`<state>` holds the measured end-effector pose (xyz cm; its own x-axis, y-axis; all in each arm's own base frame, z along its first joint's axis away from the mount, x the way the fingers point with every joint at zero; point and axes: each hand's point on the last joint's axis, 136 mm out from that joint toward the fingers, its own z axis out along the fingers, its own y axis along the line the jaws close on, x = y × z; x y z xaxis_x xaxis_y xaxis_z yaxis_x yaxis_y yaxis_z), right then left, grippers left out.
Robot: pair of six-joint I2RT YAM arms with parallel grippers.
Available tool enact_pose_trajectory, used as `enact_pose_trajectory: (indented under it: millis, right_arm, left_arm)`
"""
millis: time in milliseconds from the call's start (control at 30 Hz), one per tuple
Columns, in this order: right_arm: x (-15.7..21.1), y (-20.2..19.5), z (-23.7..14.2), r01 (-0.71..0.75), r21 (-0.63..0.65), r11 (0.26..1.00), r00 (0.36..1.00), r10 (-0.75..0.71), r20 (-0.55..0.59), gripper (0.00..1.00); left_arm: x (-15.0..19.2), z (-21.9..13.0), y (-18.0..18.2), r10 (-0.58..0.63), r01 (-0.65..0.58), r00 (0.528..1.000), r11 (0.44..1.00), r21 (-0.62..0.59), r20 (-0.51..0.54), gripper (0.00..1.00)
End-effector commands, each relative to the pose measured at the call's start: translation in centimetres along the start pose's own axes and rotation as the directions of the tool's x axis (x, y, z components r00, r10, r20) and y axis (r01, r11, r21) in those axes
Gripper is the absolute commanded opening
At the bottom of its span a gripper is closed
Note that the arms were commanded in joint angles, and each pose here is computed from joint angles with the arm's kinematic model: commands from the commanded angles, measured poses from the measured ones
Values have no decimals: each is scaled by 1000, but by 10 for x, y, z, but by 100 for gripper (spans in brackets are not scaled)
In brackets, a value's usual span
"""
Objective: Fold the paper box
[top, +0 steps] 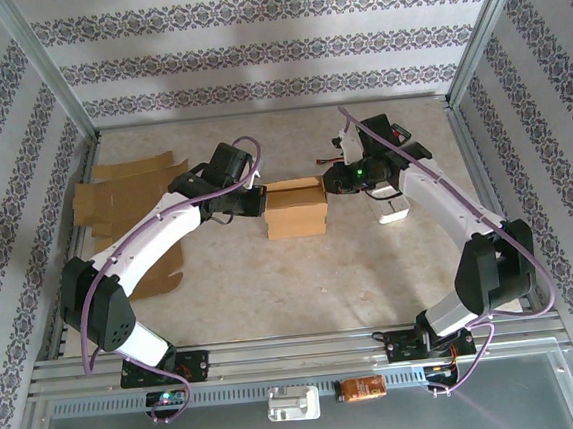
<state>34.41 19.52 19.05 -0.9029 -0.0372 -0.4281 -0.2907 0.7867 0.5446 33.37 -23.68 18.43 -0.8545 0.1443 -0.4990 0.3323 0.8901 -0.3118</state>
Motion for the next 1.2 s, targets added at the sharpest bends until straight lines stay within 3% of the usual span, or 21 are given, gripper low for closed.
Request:
enact_pose_trajectory:
  millis: [0, 233, 733, 933, 1167]
  right_arm:
    - [9, 8, 1, -69, -39, 997, 995, 66, -72, 13]
    - [10, 2, 9, -103, -30, 994, 991, 100, -87, 13]
    - [32, -29, 19, -42, 112, 993, 996, 51, -76, 12]
    - [32, -23, 16, -35, 95, 995, 997, 41, -61, 18]
    - [31, -16, 14, -7, 88, 996, 998, 12, -54, 16]
  left_arm:
    - [12, 1, 2, 12, -13, 999, 1000, -19, -50, 0]
    - [12, 0, 2, 10, -10, 999, 1000, -18, -45, 0]
    - [17, 3, -1, -12, 12, 999, 1000, 9, -53, 0]
    - [22, 10, -2, -30, 32, 997, 999, 25, -73, 0]
    - [11, -7, -4, -20, 21, 999, 1000, 13, -30, 0]
